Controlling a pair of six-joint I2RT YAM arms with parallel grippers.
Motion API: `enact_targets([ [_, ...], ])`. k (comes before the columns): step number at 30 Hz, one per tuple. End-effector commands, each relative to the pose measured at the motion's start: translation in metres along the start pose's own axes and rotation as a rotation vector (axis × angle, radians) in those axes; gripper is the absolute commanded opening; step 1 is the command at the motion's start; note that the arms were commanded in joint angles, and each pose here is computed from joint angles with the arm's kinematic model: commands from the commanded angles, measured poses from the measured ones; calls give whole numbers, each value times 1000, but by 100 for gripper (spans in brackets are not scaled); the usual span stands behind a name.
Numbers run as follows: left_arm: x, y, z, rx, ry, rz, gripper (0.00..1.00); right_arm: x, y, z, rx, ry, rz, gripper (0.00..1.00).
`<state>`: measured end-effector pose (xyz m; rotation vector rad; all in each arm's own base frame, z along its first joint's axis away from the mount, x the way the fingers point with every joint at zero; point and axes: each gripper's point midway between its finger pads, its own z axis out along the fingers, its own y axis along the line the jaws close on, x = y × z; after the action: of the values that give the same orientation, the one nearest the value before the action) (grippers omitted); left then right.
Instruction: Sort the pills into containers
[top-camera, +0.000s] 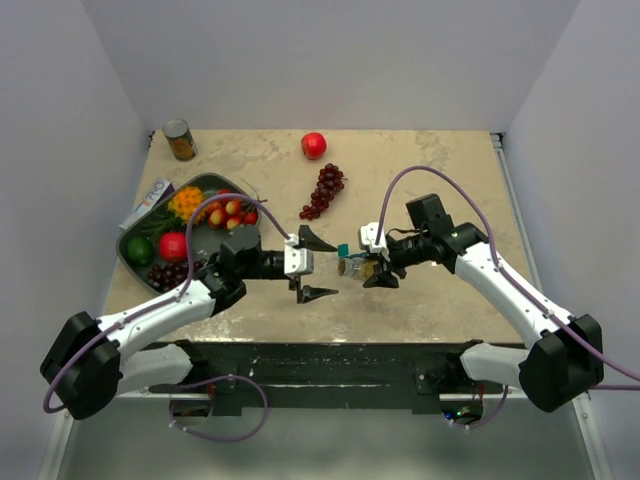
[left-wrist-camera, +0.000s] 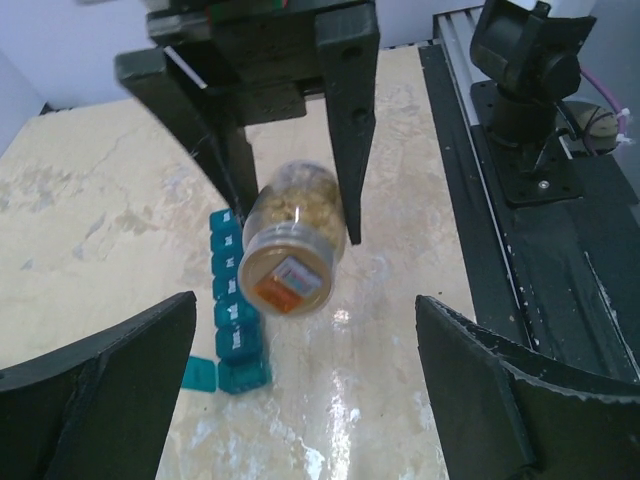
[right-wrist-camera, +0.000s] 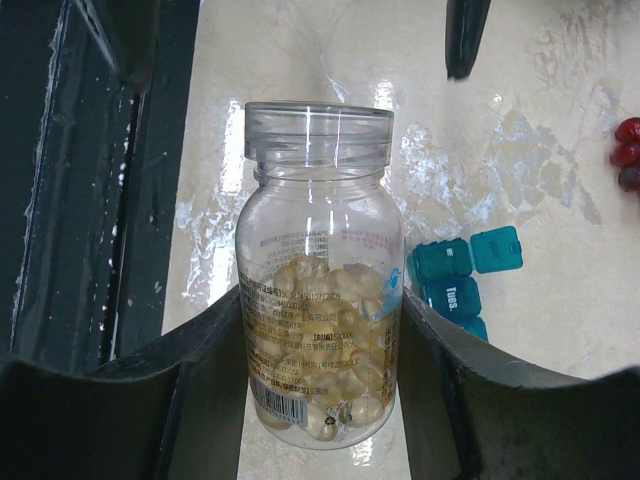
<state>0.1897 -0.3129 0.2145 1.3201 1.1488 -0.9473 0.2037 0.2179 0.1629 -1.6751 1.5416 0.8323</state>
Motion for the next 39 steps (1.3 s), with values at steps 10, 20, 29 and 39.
enact_targets([
  [10,-26,17,27,-3,-52,138,87,-11,5,-3,-13,-46,-35,2],
  [20,-25,14,38,39,-43,119,78,-11,6,-3,-16,-44,-30,1],
  [29,-15,14,40,45,33,15,0,-8,3,-3,1,-35,-25,1],
  [39,-29,27,18,-221,-35,-553,0,-5,-5,-3,46,-21,-3,1],
])
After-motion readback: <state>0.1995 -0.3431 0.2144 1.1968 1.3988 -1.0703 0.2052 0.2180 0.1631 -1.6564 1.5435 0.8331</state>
